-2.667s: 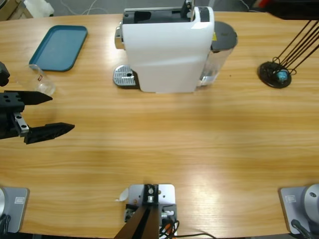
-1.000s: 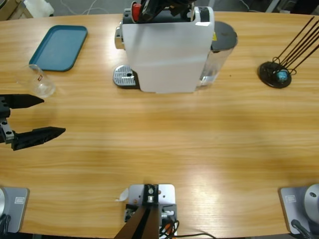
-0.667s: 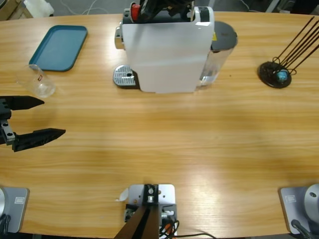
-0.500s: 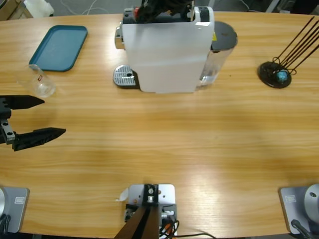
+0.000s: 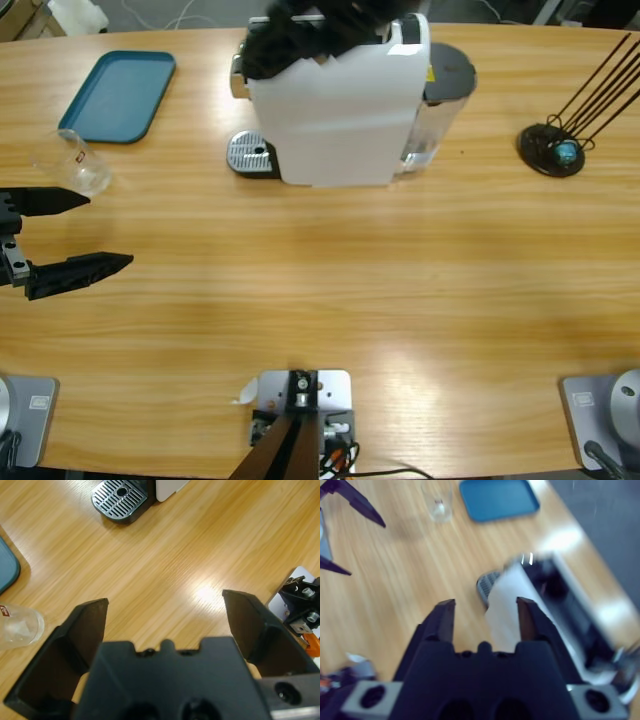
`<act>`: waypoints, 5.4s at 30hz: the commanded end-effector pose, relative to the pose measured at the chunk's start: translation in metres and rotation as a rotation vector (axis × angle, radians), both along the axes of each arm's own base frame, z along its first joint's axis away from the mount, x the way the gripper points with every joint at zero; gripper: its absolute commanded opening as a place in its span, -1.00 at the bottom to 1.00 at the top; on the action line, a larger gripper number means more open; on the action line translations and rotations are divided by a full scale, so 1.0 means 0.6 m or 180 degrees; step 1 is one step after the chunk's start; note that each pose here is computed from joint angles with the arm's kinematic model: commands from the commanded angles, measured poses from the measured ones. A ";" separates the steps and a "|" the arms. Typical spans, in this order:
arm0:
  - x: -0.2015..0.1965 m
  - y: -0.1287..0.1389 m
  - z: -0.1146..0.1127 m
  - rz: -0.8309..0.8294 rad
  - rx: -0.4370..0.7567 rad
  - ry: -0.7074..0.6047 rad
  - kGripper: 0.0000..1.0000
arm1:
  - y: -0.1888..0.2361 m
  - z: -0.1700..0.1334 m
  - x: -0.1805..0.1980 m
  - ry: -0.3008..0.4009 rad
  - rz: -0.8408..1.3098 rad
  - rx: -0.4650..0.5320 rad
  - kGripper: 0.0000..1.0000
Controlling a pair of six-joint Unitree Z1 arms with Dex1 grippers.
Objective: Pour coffee
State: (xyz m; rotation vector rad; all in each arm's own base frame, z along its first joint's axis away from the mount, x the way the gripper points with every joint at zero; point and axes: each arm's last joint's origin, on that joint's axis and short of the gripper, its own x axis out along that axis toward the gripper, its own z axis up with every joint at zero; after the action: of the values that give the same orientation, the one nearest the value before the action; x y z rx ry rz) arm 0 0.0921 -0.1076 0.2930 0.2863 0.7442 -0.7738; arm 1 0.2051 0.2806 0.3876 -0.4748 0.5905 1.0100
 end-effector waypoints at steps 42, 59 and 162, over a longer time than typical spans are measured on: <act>-0.037 0.053 0.023 0.0104 -0.0028 -0.0055 0.98 | 0.034 -0.025 0.067 0.0683 -0.2399 0.1623 -1.00; -0.043 0.060 0.012 0.0101 -0.0008 -0.0029 0.98 | 0.073 -0.090 0.076 0.1058 -0.2693 0.1522 -1.00; 0.185 0.112 -0.208 0.2319 0.0198 -0.0117 0.97 | -0.094 -0.081 -0.099 0.0366 -0.0922 0.0340 1.00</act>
State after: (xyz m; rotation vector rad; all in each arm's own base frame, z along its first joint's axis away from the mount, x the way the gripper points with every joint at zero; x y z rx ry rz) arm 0 0.2121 -0.0429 0.1868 0.0952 0.7173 -0.0816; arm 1 0.1484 0.2244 0.3524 -0.2138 0.6527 0.8087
